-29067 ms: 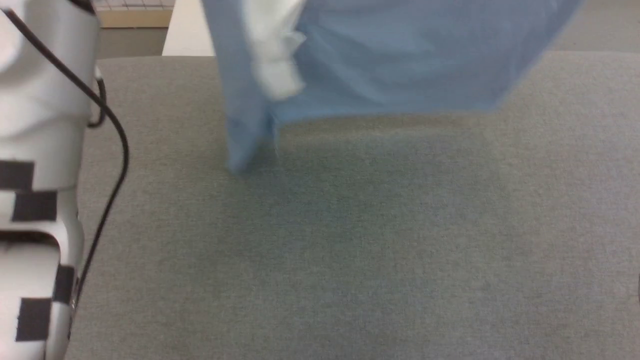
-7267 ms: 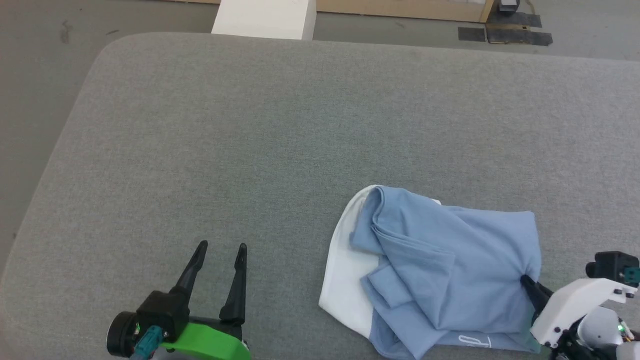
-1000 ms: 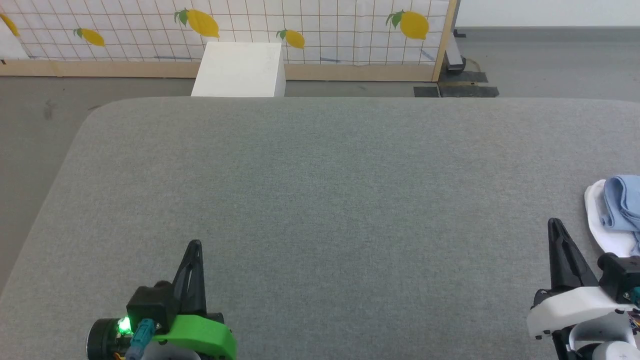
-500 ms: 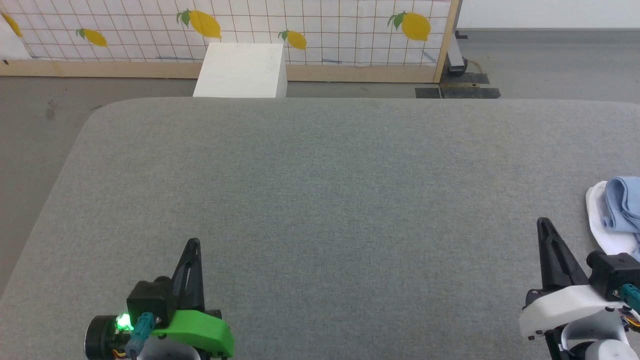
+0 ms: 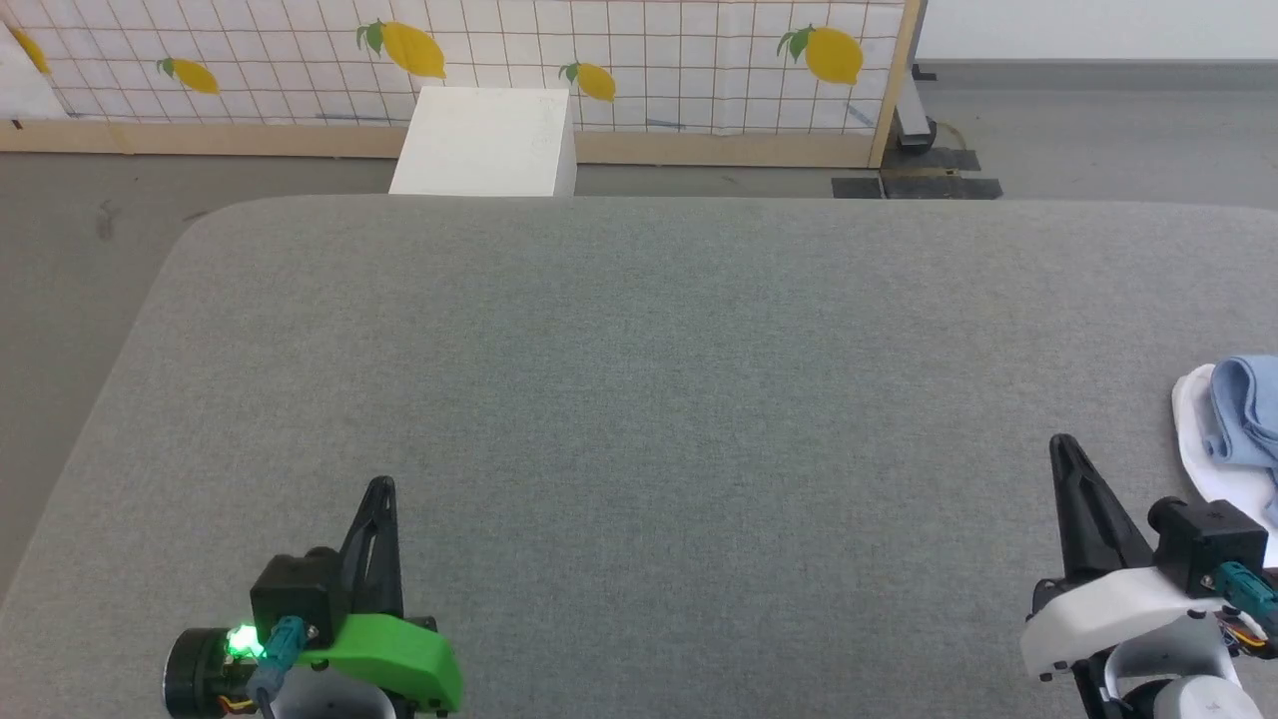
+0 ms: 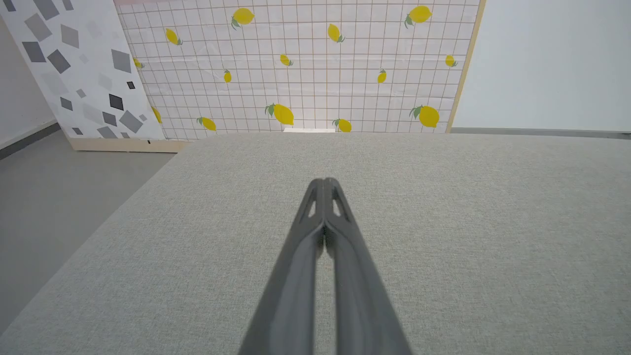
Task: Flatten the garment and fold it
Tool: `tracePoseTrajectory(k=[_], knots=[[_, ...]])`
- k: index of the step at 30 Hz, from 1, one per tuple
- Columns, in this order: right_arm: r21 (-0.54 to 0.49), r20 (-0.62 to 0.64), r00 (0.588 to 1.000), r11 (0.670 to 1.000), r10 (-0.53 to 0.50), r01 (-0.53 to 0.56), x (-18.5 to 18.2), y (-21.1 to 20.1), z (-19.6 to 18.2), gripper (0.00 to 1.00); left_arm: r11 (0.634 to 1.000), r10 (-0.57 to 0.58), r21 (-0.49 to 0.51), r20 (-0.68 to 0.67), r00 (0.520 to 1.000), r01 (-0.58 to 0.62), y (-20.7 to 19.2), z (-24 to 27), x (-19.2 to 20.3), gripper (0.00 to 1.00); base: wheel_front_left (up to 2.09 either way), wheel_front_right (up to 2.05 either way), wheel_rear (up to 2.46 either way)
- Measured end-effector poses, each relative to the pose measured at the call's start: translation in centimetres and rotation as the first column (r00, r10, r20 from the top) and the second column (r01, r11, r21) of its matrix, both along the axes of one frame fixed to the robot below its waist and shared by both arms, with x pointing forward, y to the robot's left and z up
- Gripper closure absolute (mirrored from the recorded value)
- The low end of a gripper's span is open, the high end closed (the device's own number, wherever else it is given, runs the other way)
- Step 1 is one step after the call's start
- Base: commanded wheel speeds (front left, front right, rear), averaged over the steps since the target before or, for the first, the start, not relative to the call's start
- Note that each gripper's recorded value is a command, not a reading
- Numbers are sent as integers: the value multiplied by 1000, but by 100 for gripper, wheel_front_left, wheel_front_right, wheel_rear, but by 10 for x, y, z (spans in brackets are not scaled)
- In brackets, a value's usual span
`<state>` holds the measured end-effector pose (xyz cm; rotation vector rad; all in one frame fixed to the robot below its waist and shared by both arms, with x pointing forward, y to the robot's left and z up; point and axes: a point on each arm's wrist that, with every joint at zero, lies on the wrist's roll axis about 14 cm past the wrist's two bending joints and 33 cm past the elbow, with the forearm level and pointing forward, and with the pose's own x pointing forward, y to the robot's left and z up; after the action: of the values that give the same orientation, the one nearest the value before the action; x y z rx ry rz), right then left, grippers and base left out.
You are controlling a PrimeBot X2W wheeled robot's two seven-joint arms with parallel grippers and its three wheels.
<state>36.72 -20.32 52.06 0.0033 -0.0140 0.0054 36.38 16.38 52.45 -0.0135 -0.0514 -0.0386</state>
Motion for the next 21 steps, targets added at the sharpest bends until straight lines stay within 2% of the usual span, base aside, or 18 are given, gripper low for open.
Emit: tracePoseTrajectory(k=[21], knots=[[-20,-11,999,999,50,-50,2,17,1,100,999,19,30,-25,1000,-18,6,0,2,100,0,0,0]])
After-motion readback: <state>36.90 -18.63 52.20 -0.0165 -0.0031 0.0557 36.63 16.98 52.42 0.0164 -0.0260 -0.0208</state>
